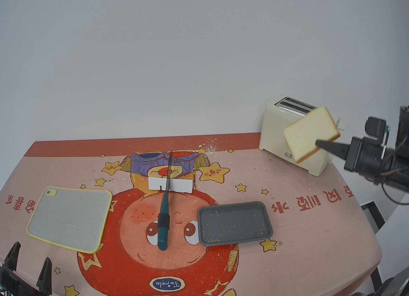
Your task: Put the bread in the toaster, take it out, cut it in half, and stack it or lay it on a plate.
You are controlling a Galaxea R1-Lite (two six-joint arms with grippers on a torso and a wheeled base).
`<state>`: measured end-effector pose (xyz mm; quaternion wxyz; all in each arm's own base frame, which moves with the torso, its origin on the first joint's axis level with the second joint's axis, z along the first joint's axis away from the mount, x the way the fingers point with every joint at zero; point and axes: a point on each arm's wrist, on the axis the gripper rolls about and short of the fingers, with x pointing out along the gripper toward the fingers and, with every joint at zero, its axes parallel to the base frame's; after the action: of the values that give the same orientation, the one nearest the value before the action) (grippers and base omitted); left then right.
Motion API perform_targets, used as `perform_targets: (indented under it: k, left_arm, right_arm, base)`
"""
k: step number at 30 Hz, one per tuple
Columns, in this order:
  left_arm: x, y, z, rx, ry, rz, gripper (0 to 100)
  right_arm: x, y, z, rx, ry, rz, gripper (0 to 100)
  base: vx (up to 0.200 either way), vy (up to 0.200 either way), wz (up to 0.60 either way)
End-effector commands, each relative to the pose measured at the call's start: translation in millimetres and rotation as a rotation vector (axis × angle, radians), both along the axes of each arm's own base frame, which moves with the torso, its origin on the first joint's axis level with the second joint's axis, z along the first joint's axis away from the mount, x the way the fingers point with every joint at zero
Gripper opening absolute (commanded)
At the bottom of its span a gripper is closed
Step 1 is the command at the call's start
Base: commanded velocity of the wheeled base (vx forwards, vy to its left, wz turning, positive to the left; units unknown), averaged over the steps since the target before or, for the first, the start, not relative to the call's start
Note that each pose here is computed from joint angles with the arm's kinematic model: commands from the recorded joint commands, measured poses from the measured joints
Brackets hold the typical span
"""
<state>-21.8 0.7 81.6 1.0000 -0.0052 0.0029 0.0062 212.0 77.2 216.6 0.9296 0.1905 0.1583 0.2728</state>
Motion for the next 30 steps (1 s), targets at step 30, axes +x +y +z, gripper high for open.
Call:
perform_targets:
  k: [30]
  left_arm:
    - [1.3, 0.0, -4.9, 0.001, 0.019, 0.0, 100]
  right_arm:
    - [123.0, -83.6, 61.6, -0.511, -0.245, -0.003, 0]
  base:
    - [0.0, 0.0, 0.0]
